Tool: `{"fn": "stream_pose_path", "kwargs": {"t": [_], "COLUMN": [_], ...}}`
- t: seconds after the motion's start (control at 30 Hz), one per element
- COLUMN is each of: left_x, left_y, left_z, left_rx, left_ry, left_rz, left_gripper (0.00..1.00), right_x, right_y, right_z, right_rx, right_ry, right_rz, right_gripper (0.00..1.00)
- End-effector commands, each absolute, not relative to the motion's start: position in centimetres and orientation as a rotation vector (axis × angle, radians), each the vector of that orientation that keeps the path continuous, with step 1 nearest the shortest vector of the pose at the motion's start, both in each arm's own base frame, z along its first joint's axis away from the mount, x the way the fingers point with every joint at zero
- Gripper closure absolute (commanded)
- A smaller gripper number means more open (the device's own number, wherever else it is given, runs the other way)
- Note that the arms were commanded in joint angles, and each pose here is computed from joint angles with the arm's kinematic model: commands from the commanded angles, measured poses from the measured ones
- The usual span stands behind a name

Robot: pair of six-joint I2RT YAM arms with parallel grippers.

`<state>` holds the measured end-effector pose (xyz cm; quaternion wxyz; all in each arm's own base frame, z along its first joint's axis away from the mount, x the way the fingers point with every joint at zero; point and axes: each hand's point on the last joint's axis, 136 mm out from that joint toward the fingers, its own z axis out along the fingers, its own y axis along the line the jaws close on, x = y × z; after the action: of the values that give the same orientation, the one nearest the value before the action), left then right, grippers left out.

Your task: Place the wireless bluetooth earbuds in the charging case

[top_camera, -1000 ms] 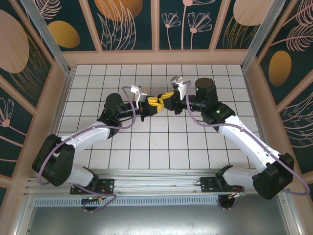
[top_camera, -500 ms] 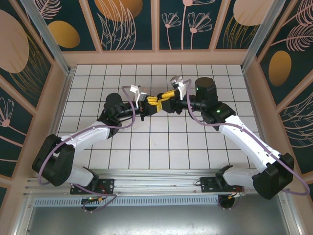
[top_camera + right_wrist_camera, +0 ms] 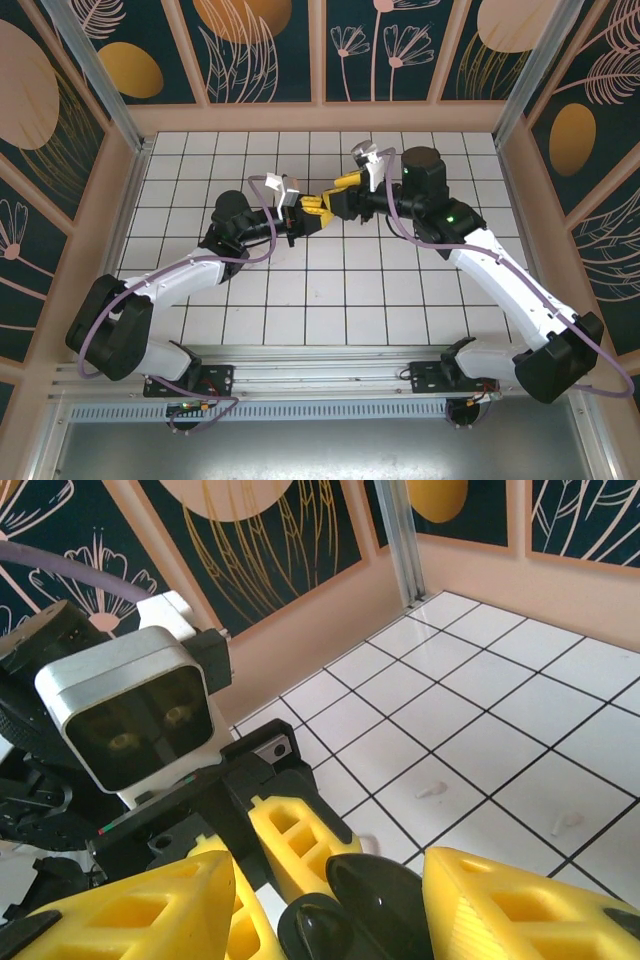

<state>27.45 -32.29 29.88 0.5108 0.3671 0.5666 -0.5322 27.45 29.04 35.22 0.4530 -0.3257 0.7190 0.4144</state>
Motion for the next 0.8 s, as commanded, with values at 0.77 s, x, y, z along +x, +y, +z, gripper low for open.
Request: {"fn": "stream_pose_path", "kwargs": {"t": [0.77], "left_x": [28.1], "left_y": [-32.6], "left_z": [26.8], "left_rx": [0.86], "left_ry": [1.454], "left_rz": [-1.289], "left_gripper": [1.0], "right_x": [34.3], "right_y": [20.8], "right_z": [30.1], "right_rx": [-0.221], "right_ry": [2.047], "right_rz": [0.905], "right_gripper": [0.53]}}
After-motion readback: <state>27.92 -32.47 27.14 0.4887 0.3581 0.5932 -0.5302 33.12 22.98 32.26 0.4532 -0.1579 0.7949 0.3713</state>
